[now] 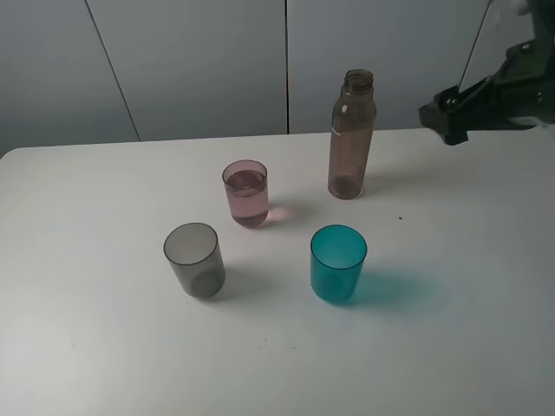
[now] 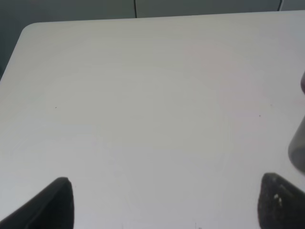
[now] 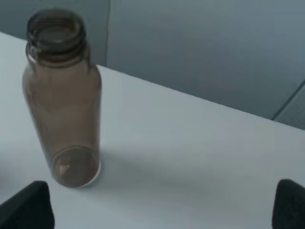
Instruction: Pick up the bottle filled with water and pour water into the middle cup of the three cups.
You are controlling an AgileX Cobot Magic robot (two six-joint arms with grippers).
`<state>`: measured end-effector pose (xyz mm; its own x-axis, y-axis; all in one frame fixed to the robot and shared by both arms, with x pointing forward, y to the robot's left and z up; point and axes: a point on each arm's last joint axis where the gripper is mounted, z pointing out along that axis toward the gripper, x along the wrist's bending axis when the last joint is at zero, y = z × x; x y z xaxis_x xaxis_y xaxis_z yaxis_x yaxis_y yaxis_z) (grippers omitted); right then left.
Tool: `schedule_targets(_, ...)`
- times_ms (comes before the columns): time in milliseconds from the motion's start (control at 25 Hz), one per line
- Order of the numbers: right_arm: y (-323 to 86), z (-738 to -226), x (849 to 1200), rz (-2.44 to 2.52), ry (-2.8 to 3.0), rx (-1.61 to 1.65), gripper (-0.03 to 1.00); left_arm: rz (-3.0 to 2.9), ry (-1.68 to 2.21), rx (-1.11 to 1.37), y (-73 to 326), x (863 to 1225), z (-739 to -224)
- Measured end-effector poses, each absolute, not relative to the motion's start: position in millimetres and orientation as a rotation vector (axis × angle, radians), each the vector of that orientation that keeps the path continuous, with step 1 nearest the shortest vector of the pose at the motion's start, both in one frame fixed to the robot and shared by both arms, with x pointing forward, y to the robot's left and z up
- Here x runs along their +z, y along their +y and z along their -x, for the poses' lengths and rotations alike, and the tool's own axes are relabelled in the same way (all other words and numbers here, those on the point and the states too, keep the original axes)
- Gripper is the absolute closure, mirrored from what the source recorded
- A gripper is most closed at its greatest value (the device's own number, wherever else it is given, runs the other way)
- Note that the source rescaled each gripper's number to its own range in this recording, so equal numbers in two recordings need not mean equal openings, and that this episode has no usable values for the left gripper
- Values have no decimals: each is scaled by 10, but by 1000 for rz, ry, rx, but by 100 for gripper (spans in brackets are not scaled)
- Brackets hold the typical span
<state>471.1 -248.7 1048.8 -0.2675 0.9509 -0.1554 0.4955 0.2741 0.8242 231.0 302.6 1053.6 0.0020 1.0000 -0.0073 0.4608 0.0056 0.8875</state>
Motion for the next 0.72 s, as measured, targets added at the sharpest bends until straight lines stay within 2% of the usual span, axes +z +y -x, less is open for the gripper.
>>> schedule_targets(120,-2603,-4327,10925,-1378,1805,902,-2,-1551,1551,937,3026,10536,-2310)
schedule_targets(360,-2797,-3415,11230,-1484,1761,973,-2,-1552,1550,938,3026,10536,-2310)
schedule_targets(560,-2963,-2719,11099,-1491,1752,978,-2,-1552,1550,938,3026,10536,-2310)
schedule_targets(720,-3049,-2357,10917,-1444,1739,992,-2,-1552,1550,938,3026,10536,-2310)
